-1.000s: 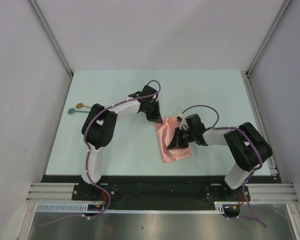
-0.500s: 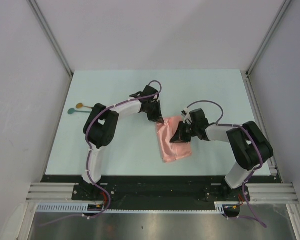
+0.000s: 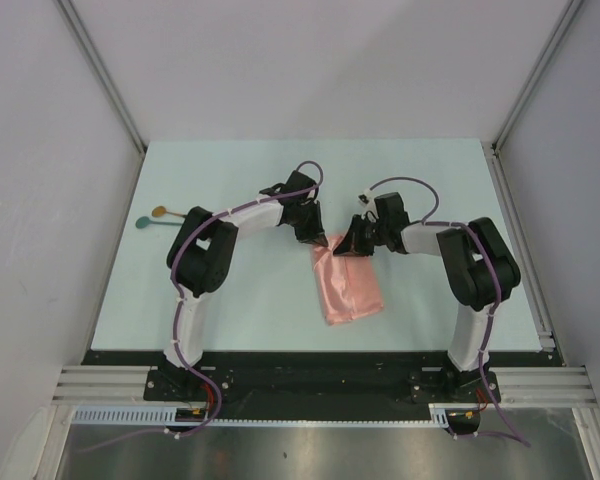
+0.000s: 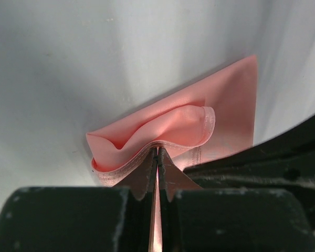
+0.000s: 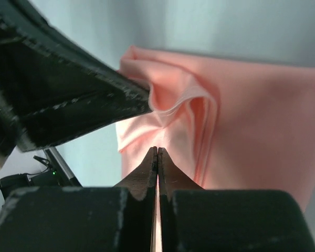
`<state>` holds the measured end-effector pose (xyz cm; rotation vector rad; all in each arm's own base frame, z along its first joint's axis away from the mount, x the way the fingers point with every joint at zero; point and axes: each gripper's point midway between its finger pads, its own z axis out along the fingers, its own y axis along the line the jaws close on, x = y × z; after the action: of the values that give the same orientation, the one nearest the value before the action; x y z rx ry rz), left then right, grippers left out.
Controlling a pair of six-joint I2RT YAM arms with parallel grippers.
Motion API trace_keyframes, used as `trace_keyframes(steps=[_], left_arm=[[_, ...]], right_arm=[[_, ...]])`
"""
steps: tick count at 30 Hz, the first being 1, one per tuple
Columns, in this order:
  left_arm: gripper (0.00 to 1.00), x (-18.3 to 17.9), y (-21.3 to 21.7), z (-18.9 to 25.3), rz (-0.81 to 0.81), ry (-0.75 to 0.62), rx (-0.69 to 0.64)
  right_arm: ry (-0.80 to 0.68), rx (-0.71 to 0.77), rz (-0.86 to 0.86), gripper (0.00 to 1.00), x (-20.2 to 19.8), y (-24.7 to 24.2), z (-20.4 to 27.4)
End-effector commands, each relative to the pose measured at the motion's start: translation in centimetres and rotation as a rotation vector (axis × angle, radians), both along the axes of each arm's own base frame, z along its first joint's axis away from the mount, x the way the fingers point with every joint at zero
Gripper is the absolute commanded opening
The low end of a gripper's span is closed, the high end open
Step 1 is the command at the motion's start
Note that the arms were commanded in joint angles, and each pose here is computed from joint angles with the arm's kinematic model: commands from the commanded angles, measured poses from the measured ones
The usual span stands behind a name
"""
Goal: Fold the napkin into a case and place the utensils inside
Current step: Smooth out the 2/3-rectangle-folded napkin at the center of the board.
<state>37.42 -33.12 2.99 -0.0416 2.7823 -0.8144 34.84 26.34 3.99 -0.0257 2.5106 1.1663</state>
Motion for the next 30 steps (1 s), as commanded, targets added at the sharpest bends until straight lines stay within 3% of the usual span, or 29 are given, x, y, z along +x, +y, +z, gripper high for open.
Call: trace_keyframes(steps=[1, 19, 30], left_arm=[[0.05, 1.3, -0.9, 1.3, 0.007, -0.046, -0.025], [0.05, 1.6, -1.1, 1.2, 0.002, -0.047, -0.029], [0.05, 1.7, -1.3, 1.4, -0.005, -0.051, -0.033]], right_arm=[[-0.035, 0.051, -0.011, 0.0, 2.5, 0.3, 0.9], [-0.039, 0.109, -0.012, 0.0, 4.1, 1.0, 1.7], [-0.002, 0.085, -0.044, 0.0, 6.3, -0.3, -1.7]])
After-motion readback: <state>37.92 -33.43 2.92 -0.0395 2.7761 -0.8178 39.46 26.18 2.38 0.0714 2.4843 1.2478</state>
